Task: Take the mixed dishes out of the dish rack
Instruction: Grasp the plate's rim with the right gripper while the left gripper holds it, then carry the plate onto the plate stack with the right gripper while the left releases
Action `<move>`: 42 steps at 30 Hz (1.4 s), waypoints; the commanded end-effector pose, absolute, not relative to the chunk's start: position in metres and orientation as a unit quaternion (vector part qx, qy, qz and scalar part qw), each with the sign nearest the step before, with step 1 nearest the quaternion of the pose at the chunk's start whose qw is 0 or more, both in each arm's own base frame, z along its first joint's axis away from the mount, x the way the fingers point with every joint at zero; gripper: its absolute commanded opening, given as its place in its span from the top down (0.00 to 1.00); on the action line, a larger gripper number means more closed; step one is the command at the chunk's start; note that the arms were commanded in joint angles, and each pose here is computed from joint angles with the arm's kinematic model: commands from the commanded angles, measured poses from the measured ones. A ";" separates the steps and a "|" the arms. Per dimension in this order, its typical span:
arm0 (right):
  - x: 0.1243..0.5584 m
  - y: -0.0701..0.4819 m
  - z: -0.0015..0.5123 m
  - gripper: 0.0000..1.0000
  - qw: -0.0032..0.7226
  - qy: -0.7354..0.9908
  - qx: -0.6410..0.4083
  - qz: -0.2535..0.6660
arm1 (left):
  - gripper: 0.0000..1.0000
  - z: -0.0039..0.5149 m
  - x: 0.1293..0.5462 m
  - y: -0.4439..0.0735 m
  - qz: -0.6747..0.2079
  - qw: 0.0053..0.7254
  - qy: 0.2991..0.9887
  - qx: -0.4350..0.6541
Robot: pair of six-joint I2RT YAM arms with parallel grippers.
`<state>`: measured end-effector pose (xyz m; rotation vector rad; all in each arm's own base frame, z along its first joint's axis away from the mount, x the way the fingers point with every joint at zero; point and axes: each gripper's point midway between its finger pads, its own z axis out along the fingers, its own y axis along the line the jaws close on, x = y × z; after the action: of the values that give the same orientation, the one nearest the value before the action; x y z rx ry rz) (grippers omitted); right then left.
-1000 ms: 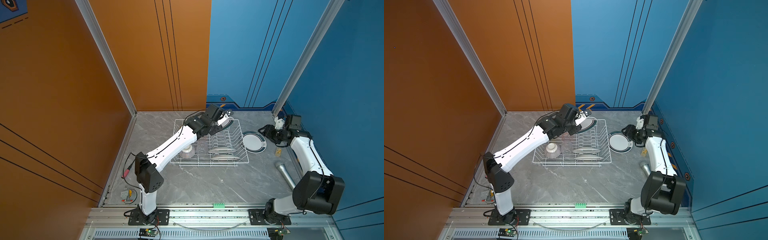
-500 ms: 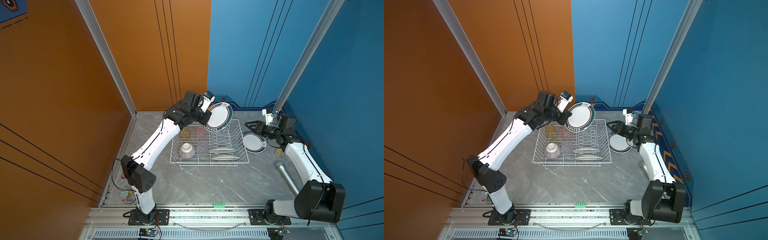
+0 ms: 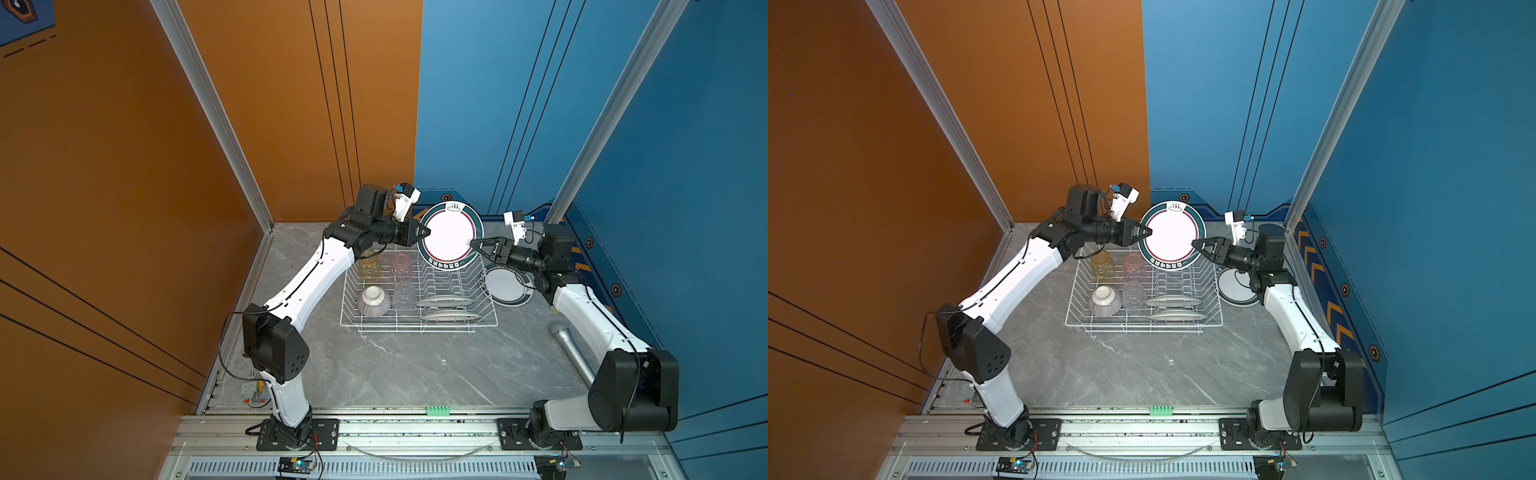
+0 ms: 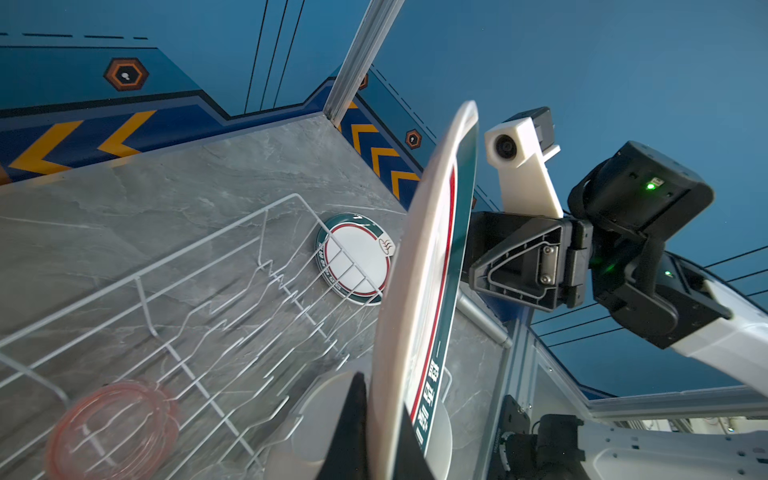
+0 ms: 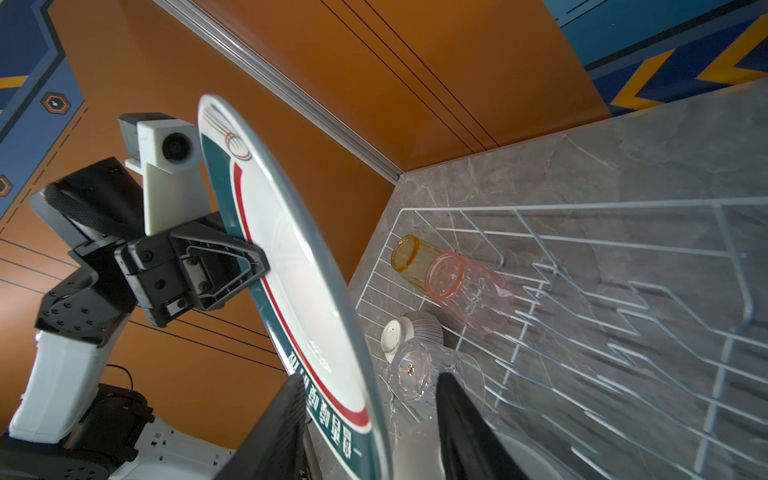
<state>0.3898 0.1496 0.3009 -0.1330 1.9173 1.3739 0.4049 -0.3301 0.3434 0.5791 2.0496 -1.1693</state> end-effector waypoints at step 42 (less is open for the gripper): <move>0.418 -0.033 0.213 1.00 0.374 0.808 0.271 0.365 | 0.71 0.305 0.373 -0.323 -0.228 0.417 0.811 0.341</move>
<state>0.4243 -0.0046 0.2349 0.5684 2.0355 1.0410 0.3769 -0.3356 0.3161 0.7788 2.0306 -0.7638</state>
